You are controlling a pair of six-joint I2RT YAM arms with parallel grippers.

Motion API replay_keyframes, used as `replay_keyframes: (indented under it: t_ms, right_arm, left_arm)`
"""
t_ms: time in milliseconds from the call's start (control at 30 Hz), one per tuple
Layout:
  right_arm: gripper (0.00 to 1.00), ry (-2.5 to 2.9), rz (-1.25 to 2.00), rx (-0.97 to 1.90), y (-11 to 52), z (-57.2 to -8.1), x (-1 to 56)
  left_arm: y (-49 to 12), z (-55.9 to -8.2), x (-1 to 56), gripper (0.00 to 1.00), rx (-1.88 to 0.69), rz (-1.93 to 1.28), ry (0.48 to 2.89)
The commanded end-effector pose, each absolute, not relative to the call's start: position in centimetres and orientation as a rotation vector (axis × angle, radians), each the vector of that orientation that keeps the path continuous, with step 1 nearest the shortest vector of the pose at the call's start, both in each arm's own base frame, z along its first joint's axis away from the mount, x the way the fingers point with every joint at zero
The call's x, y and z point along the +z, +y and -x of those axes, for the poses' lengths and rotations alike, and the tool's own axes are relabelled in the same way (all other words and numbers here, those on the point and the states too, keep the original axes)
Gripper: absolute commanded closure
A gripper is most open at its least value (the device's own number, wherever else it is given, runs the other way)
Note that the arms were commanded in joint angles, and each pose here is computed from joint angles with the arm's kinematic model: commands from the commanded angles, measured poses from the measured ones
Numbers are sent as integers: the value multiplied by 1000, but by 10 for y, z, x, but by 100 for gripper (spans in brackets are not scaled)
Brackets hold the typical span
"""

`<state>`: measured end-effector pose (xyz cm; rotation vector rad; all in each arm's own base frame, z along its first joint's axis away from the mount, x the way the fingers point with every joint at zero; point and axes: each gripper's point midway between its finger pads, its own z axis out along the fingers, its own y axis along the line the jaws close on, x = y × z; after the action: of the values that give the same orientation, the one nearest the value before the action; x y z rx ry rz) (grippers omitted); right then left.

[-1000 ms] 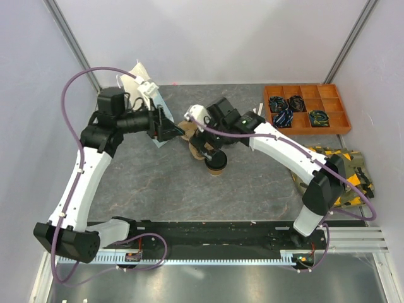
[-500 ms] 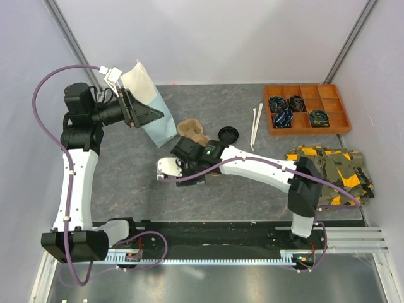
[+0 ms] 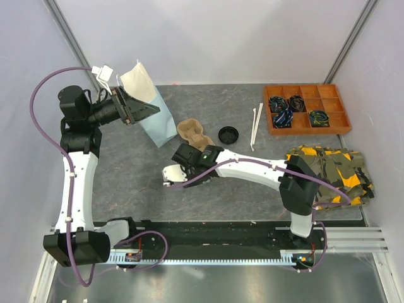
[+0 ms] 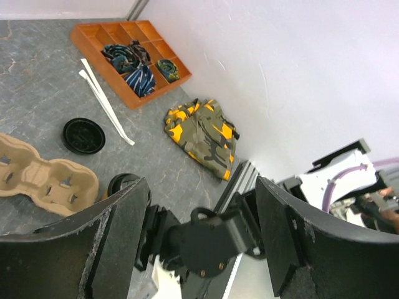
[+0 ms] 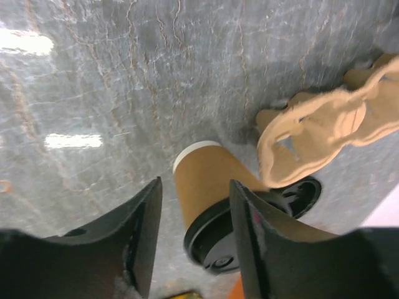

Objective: Pack the takeout coffee

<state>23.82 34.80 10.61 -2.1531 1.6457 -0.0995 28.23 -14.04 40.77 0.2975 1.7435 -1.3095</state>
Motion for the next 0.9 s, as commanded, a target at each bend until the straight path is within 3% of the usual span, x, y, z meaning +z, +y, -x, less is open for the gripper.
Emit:
replay_keyframes:
  t_ms: [0,400,867]
  right_arm:
    - [47,1534,2209,-233,365,-251,99]
    - [48,1432,2293,-617,356,-270,66]
    - [47,1503,2373,-713,301,-276,44]
  left_arm:
    - [-137,-284,424,23,-1365,-279,1699]
    - [-136,-287,421,22,-1388,-261,1704]
    - [-136,-289,418,21,-1396,-251,1709]
